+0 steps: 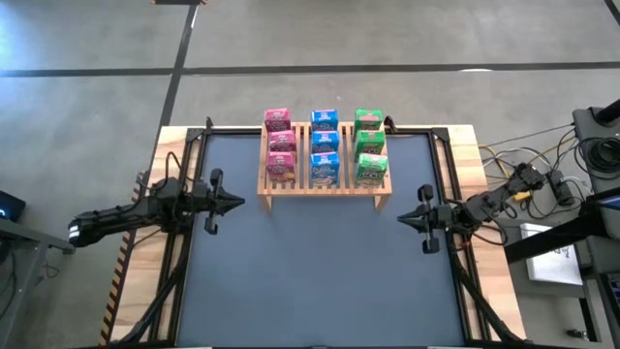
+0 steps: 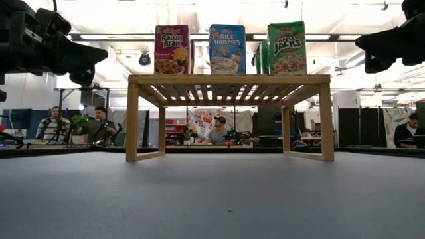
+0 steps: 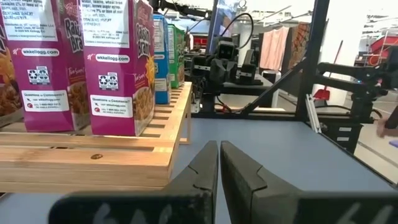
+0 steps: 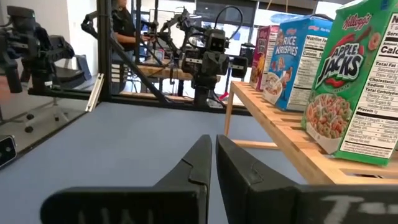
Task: Stack cereal on shelf
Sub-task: Return to Home Position
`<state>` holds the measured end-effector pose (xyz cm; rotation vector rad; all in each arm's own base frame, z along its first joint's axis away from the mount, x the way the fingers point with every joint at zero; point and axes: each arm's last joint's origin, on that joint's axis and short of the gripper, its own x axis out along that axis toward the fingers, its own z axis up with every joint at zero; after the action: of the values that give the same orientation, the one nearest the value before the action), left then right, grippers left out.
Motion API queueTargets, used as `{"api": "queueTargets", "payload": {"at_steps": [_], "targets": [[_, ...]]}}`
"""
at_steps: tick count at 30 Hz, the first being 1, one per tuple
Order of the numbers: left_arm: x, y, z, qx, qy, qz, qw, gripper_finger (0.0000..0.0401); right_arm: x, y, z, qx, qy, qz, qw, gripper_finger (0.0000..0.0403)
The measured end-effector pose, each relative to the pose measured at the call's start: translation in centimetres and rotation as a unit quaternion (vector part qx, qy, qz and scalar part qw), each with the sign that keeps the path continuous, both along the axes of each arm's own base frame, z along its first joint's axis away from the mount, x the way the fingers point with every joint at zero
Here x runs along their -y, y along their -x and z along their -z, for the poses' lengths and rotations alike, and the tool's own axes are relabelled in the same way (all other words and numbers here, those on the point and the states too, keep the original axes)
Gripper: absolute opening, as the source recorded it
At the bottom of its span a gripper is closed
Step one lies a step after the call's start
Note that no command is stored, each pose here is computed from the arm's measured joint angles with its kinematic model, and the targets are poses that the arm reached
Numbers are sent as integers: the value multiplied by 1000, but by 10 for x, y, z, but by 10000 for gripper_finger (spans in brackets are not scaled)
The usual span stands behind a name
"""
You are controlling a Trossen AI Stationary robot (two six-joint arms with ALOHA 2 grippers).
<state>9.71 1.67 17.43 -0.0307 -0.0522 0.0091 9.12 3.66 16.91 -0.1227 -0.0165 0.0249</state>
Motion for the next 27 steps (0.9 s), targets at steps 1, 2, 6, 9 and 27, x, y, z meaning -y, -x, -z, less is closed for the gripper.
{"api": "queueTargets", "payload": {"at_steps": [1, 2, 6, 9, 27], "targets": [[0, 0, 0, 0, 0, 0, 1000, 1, 0, 0, 0, 0, 0, 0, 1000, 13], [0, 0, 0, 0, 0, 0, 1000, 1, 0, 0, 0, 0, -2, 0, 1000, 13], [0, 0, 0, -2, 0, 0, 1000, 1, 0, 0, 0, 0, -1, 0, 1000, 13], [0, 0, 0, -3, 1, -1, 1000, 1, 0, 0, 0, 0, 0, 0, 1000, 13], [0, 0, 0, -2, 0, -1, 1000, 1, 0, 0, 0, 0, 0, 0, 1000, 13]]}}
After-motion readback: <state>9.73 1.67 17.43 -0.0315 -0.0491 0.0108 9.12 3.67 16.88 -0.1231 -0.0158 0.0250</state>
